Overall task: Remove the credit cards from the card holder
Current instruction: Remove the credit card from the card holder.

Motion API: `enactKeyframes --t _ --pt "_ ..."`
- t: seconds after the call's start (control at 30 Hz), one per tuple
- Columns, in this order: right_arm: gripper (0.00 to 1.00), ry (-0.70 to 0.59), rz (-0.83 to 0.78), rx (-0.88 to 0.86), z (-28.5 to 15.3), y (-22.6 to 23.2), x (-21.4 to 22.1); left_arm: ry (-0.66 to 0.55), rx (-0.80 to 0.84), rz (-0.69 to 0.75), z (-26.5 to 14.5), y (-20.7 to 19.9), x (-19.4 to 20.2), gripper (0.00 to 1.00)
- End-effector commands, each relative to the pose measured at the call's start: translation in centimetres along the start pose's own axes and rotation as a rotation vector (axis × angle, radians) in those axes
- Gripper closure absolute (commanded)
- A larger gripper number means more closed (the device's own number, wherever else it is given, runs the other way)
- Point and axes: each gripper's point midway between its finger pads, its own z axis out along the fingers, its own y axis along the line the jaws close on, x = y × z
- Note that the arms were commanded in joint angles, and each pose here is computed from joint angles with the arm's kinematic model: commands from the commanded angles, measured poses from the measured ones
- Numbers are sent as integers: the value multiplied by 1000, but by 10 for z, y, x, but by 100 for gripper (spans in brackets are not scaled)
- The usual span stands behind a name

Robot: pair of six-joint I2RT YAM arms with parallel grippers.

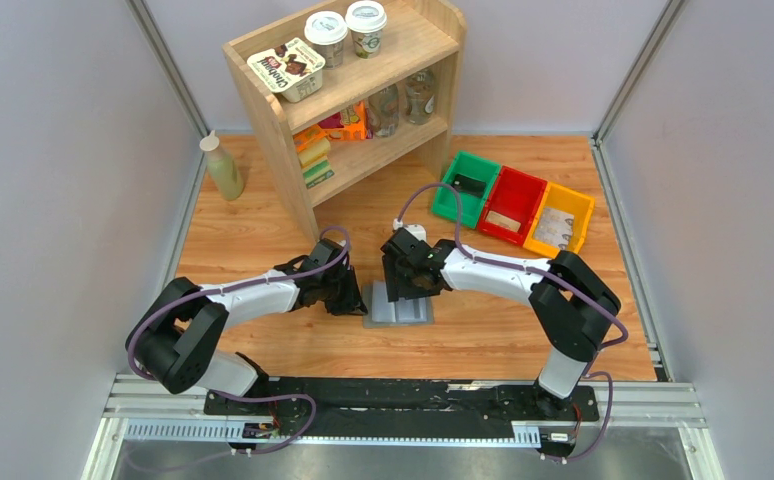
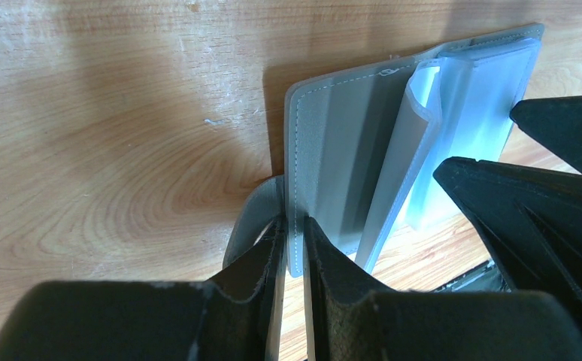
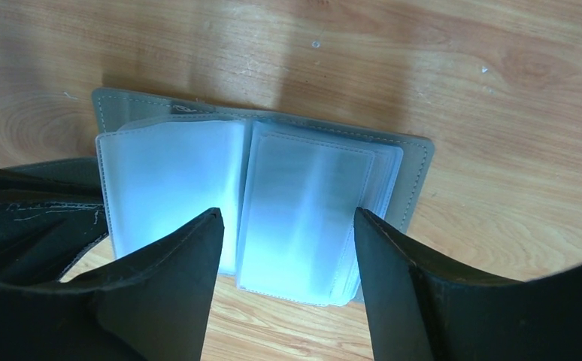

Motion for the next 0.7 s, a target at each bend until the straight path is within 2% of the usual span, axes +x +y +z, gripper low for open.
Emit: enactKeyframes --t 0.0,0.4,0.53,0.67 --pt "34 -32 -2 -64 -3 19 -13 -3 18 7 -1 -5 0 79" --pt "36 11 37 -239 -2 49 -3 1 22 7 -1 -5 0 79" --pt "37 -8 42 -216 -5 44 -6 -1 20 7 -2 -5 1 79" --pt "34 -98 -2 -138 -19 30 -28 -2 19 8 -2 -4 1 79"
